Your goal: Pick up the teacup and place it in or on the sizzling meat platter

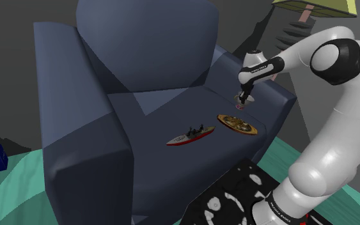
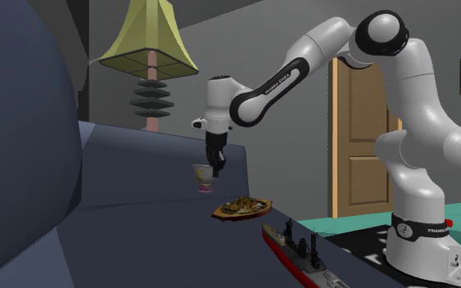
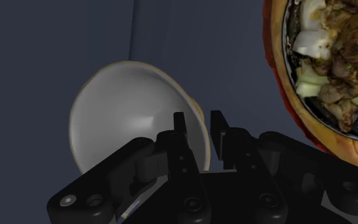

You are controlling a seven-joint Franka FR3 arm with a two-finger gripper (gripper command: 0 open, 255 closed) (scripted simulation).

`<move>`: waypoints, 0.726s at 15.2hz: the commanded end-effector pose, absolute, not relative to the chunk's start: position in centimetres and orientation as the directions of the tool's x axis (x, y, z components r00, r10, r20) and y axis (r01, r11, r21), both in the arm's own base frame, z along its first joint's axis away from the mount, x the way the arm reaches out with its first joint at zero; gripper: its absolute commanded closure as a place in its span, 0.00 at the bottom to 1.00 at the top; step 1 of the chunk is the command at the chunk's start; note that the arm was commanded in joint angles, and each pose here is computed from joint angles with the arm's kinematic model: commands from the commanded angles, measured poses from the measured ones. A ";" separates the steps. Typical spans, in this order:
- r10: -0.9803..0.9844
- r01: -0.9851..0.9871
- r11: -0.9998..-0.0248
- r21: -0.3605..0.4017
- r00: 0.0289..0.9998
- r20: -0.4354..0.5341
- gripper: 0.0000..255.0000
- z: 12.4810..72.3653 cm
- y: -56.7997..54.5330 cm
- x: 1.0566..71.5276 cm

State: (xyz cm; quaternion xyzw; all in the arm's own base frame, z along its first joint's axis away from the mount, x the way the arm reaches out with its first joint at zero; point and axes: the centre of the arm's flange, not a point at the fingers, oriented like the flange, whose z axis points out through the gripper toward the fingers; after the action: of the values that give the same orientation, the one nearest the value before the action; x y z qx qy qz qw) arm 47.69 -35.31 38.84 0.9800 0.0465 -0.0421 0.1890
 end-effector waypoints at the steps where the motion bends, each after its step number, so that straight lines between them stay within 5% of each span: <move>1: 0.075 0.107 -0.924 0.367 0.992 -0.100 1.00 40.0 -35.4 47.7; 11: 0.075 0.107 -0.924 0.367 0.992 -0.100 1.00 45.2 -35.4 47.7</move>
State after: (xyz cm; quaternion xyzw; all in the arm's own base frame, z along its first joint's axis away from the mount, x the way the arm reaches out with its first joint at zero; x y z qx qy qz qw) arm 47.58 -35.39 44.74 0.9800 0.0465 -0.0421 0.1889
